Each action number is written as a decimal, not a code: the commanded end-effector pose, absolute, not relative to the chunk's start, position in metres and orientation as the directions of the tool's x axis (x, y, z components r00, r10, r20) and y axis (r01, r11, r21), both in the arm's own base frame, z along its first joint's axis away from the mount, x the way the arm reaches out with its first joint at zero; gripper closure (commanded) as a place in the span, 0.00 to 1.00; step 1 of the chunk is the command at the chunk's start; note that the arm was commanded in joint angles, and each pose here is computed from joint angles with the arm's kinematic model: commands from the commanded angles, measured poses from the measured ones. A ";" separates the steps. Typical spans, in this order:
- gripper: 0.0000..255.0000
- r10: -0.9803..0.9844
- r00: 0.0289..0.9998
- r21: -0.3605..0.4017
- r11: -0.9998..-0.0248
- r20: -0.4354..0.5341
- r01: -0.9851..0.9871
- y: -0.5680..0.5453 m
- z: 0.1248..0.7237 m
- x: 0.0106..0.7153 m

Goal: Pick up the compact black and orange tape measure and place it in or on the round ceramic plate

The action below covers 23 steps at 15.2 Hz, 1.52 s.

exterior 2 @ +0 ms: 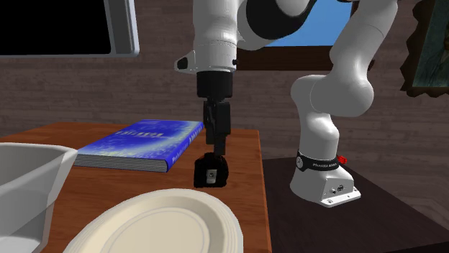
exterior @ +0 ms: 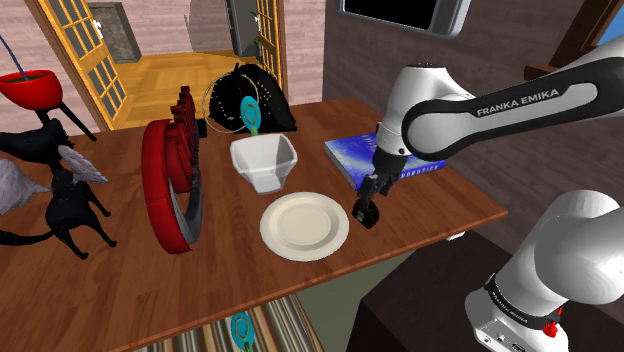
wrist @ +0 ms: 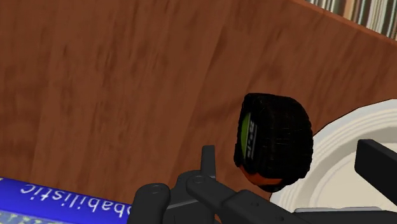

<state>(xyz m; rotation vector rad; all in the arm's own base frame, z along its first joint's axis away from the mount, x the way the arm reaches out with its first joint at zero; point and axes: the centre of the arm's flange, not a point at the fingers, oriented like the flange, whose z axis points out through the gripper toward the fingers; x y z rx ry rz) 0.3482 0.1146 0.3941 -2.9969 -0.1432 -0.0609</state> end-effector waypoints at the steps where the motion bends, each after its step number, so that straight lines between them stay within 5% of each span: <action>1: 0.00 0.090 0.995 -0.140 -0.986 0.048 0.096 0.116 0.381 0.349; 14: 0.00 0.090 0.995 -0.140 -0.986 0.048 0.096 0.120 0.357 0.350; 15: 1.00 0.090 0.995 -0.140 -0.986 0.048 0.096 0.120 0.357 0.350; 23: 1.00 0.090 0.995 -0.140 -0.986 0.048 0.096 0.120 0.357 0.349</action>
